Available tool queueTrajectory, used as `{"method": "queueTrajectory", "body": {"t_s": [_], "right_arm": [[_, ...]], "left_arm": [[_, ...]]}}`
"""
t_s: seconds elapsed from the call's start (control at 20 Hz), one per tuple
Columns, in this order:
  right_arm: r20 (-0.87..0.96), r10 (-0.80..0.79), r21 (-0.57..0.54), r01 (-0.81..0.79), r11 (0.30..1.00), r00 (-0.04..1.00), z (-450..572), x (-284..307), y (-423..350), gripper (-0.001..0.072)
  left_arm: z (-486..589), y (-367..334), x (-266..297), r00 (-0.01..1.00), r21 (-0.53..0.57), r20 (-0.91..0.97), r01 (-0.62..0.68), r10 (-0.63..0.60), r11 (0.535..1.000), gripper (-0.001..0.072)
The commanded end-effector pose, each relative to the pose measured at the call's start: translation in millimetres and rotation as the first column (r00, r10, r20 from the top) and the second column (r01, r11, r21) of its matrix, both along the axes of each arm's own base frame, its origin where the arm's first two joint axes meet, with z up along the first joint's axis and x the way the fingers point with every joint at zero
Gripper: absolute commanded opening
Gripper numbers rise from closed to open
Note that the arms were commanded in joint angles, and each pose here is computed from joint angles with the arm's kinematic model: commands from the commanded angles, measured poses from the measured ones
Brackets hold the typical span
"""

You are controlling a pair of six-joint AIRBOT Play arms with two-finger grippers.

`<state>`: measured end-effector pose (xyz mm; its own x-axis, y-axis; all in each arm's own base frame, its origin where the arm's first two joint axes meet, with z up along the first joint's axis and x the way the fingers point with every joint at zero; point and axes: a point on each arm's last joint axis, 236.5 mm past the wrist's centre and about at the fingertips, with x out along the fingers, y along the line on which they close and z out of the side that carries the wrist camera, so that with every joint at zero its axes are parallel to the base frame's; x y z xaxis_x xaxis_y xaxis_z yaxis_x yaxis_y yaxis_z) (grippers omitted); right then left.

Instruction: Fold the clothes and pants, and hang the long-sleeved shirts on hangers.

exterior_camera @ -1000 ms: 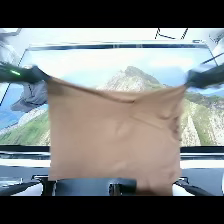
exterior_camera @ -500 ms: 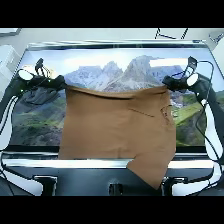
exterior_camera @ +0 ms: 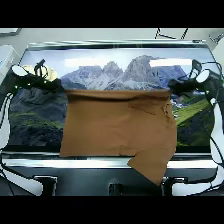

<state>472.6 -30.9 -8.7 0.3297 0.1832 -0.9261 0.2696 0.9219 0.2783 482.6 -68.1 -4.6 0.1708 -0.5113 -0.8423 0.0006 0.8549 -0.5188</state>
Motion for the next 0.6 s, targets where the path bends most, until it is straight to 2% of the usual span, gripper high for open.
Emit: {"method": "queueTrajectory", "body": {"t_s": [0.0,0.2,0.45,0.55], "right_arm": [[-0.396,0.111,0.023,-0.111,0.994,0.911,-27,-109,-2,0.0039],[-0.454,0.112,0.021,-0.115,0.993,0.884,-65,-130,-3,0.0039],[-0.426,0.094,-0.068,-0.136,0.988,0.9,-50,-117,-25,0.0039],[-0.436,0.096,-0.066,-0.138,0.988,0.895,-50,-119,-24,0.004]], "left_arm": [[-17,-2,-83,0.946,-0.023,-0.289,0.147,-0.147,0.989,0.0018],[-55,-2,-128,0.887,-0.041,-0.425,0.177,-0.177,0.983,0.0017],[-59,15,-132,0.884,0.003,-0.442,0.172,-0.153,0.985,0.0017],[-66,22,-132,0.885,0.036,-0.444,0.173,-0.139,0.984,0.0017]]}}
